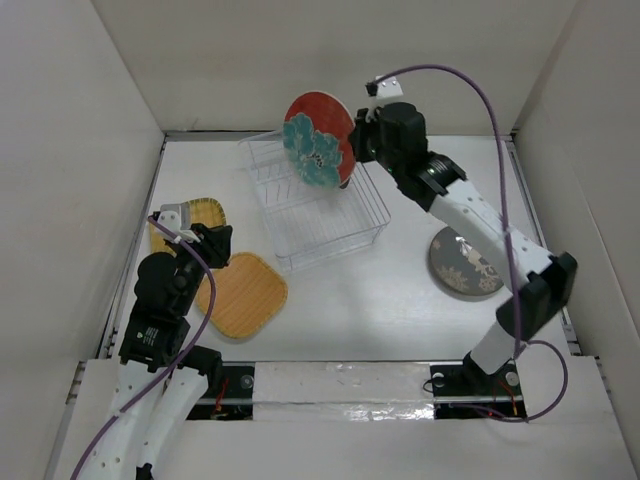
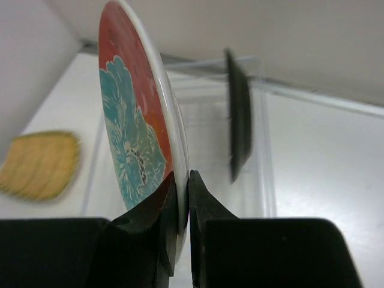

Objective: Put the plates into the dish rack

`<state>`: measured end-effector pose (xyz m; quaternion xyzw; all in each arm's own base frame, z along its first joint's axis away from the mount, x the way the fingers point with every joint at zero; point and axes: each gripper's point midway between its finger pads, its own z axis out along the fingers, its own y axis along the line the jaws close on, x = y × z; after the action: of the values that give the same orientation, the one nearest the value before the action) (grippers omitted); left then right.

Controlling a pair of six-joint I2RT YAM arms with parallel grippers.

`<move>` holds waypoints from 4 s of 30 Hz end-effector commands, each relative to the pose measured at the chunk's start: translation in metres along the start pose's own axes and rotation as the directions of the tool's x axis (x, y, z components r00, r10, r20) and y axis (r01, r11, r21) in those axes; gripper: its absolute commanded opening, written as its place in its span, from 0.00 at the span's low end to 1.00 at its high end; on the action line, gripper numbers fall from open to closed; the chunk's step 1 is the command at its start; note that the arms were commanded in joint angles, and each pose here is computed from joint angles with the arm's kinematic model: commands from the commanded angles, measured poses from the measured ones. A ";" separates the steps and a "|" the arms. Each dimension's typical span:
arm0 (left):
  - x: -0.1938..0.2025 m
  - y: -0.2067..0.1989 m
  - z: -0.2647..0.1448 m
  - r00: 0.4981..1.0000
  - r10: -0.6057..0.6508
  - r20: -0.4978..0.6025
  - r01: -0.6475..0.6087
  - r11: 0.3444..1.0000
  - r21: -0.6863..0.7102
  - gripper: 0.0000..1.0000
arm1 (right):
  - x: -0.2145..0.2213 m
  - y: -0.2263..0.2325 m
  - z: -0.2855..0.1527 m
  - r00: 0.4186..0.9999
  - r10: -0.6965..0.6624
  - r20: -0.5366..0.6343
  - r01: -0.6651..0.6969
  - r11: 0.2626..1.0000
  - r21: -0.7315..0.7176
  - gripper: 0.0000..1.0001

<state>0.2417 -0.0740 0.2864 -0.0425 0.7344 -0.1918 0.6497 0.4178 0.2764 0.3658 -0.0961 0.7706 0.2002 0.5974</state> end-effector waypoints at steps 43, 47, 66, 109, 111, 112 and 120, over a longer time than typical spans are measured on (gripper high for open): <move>-0.010 -0.002 0.002 0.999 -0.001 0.035 0.001 1.000 -0.008 0.17 | 0.015 -0.019 0.127 0.988 -0.147 0.043 0.121 0.922 0.368 0.58; -0.011 -0.004 0.001 0.999 -0.002 0.039 0.002 1.000 0.002 0.17 | -0.014 -0.014 0.099 0.996 -0.016 0.090 -0.002 0.981 0.194 0.74; -0.030 -0.028 -0.026 0.992 -0.015 0.128 0.000 0.993 0.116 0.18 | 0.186 -0.307 -0.230 0.747 0.494 0.445 -0.647 0.388 0.656 0.45; -0.018 -0.037 -0.026 0.996 -0.012 0.083 0.000 0.991 0.132 0.20 | 0.258 -0.345 -0.200 0.476 0.729 0.492 -0.868 0.301 0.395 0.00; -0.017 -0.037 -0.024 0.997 -0.008 0.077 -0.002 0.991 0.133 0.20 | 0.204 -0.343 -0.207 0.525 0.654 0.544 -0.851 0.414 0.324 0.00; -0.016 -0.037 -0.023 0.997 -0.007 0.074 -0.003 0.991 0.132 0.19 | 0.185 -0.338 -0.206 0.541 0.636 0.550 -0.838 0.458 0.296 0.00; -0.011 -0.036 -0.019 0.999 0.001 0.054 -0.007 0.992 0.123 0.19 | 0.041 -0.271 -0.197 0.642 0.503 0.578 -0.670 0.735 0.104 0.00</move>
<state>0.2175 -0.0989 0.2990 -0.0061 0.7158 -0.2294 0.6595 0.3221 -0.0763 0.1886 0.4298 0.6611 0.2276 0.5714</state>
